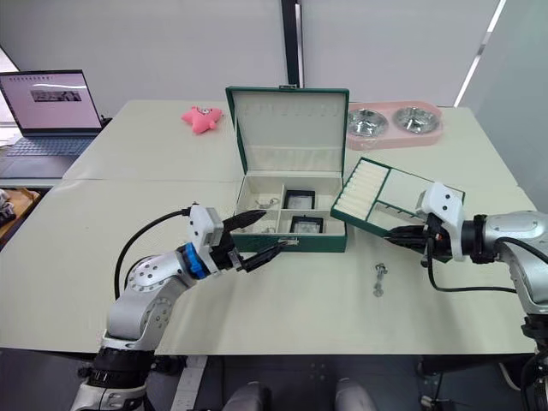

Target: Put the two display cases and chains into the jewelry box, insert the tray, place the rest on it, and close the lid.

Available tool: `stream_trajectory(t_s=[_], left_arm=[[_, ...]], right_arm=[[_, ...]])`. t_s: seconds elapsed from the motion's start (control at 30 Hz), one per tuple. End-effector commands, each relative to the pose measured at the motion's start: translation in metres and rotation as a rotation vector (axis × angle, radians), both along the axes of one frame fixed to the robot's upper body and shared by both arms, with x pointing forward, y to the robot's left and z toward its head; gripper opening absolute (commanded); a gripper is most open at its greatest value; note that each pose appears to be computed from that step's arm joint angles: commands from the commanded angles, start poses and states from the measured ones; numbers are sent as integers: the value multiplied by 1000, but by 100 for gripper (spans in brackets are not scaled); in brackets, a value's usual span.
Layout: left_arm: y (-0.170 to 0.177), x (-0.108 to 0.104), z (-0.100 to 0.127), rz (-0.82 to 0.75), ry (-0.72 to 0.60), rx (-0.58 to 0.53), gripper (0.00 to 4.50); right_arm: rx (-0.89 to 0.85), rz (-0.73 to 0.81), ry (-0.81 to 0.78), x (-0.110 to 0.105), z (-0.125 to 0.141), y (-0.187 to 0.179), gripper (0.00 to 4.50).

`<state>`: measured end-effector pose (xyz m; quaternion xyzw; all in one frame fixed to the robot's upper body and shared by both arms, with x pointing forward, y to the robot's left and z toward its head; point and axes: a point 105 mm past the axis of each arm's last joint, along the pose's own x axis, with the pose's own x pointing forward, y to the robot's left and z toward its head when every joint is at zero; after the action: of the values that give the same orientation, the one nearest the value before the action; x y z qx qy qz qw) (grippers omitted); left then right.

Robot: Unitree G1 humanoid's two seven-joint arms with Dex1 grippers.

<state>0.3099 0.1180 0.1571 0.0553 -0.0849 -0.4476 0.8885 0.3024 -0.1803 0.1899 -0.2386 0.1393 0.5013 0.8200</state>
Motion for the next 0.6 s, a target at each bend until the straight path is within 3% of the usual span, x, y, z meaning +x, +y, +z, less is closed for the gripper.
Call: stream_trajectory(t_s=[0.03,0.6], left_arm=[[14,-8,13,65,-46,-18,450],[45,-41,1,271,10,-53,450]], right_arm=[[-3,97,-42,-4,12,24,3],[-66,300,-85,25,5,107,3]])
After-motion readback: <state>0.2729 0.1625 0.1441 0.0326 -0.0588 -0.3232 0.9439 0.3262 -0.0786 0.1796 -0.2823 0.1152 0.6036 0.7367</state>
